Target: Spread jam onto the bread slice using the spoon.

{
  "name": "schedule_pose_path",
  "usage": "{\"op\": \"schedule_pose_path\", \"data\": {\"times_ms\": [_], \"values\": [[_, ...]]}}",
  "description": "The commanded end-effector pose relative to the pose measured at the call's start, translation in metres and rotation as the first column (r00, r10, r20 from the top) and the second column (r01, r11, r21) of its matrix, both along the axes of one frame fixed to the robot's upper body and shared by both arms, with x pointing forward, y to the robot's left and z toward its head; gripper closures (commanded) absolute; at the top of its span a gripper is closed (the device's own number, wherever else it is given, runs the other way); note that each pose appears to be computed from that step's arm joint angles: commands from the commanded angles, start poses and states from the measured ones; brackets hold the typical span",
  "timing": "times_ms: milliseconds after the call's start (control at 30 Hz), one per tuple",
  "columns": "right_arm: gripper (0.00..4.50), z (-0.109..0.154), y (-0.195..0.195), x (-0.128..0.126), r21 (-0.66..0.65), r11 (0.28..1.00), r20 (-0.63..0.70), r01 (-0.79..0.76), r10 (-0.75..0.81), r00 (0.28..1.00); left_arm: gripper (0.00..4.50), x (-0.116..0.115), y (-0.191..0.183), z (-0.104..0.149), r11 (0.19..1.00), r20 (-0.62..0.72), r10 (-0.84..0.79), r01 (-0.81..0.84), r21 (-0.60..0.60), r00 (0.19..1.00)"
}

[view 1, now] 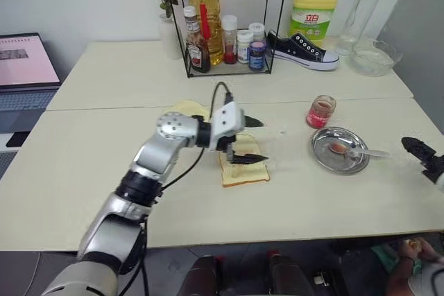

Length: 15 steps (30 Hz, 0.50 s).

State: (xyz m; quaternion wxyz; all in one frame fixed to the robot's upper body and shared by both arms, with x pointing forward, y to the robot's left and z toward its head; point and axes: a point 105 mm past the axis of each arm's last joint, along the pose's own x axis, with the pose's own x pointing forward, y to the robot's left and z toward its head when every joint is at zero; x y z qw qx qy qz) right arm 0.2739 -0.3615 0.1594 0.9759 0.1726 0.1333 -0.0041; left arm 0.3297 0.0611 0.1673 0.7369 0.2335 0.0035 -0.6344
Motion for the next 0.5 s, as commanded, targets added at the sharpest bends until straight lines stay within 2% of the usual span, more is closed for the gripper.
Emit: {"op": "schedule_pose_path", "data": {"times_ms": [33, 167, 267, 367, 500], "values": [[0.05, 0.036, 0.035, 0.001, -0.189, 0.955, 0.053, -0.229, 0.242, 0.969, 0.0, -0.001, 0.038, 0.016, 0.995, -0.03, 0.098, -0.098, -0.008, 0.995], [0.05, 0.04, 0.082, -0.013, -0.342, 0.783, -0.083, -0.519, 0.525, 0.847, 0.0, -0.008, 0.093, 0.024, 0.965, -0.08, 0.26, -0.259, 0.033, 0.962], [0.05, 0.033, 0.114, -0.021, -0.394, 0.639, -0.177, -0.66, 0.652, 0.737, 0.0, -0.019, 0.127, 0.025, 0.931, -0.104, 0.362, -0.355, 0.079, 0.926], [0.05, 0.032, 0.136, -0.017, -0.404, 0.58, -0.175, -0.707, 0.71, 0.682, 0.0, -0.03, 0.148, 0.022, 0.9, -0.098, 0.429, -0.415, 0.132, 0.898], [0.05, 0.031, 0.149, -0.012, -0.413, 0.537, -0.179, -0.736, 0.744, 0.644, 0.0, -0.028, 0.154, 0.03, 0.879, -0.074, 0.476, -0.47, 0.078, 0.877]]}}
